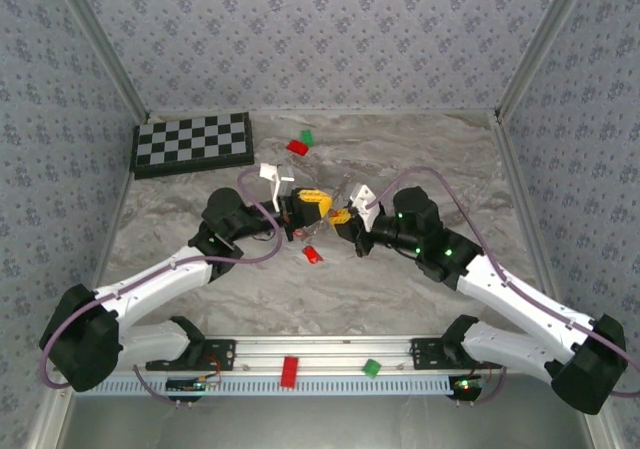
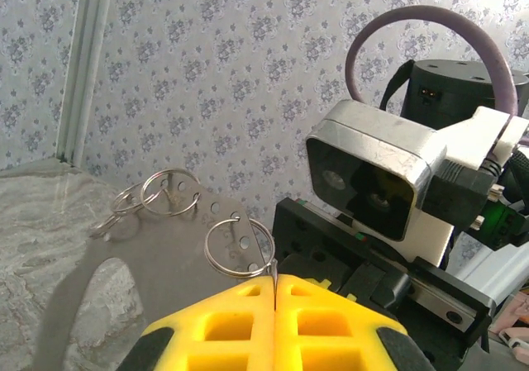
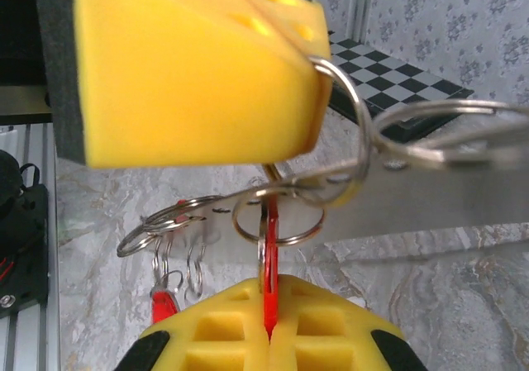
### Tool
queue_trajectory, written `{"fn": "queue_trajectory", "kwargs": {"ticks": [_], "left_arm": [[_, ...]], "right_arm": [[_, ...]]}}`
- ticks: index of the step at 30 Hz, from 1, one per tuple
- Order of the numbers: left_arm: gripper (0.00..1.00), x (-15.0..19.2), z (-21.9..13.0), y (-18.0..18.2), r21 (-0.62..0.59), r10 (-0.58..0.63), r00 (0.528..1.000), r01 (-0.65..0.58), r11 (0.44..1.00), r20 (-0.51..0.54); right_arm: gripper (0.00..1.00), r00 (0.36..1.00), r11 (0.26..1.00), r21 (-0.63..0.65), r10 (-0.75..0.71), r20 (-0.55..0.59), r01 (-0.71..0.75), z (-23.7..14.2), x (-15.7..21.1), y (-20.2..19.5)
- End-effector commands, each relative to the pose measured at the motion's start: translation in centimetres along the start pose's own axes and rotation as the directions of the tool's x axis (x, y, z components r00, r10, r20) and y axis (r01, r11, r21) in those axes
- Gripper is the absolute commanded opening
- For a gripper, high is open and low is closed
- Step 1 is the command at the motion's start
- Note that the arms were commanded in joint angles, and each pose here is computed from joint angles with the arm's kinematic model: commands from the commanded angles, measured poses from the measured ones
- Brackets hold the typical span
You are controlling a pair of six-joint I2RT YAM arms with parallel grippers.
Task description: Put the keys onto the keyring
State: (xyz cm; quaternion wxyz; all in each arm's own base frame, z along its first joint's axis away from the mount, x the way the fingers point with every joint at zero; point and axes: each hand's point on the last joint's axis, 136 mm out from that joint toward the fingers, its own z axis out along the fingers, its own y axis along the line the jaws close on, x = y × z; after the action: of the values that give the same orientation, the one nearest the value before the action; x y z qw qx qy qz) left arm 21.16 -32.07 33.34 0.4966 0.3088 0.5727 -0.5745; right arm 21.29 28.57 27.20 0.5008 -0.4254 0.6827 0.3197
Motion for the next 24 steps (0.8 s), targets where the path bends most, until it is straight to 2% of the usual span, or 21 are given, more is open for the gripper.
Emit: {"fn": "queue_trajectory", "kwargs": {"ticks": [1,13,24], "left_arm": [[0.0,-2.8,0.1,-1.9,0.06,0.056,0.993,-0.062,0.996,0.1],[0.0,-1.7,-0.3,-1.2,0.006,0.092,0.995,-0.092,0.996,0.05],[0.0,-0.8,0.4,-1.1,0.042,0.067,0.998,-0.068,0.997,0.014]], "right_arm": [[0.0,0.998,0.998,-0.057,-0.013,-0.06,0.009,0.2,0.7,1.1],[0.0,1.0,0.999,0.033,-0.018,-0.013,0.018,-2.2,-0.2,-0.2],[0.0,0.999,0.999,0.039,-0.032,-0.031,0.033,-3.1,-1.1,-0.4]]}}
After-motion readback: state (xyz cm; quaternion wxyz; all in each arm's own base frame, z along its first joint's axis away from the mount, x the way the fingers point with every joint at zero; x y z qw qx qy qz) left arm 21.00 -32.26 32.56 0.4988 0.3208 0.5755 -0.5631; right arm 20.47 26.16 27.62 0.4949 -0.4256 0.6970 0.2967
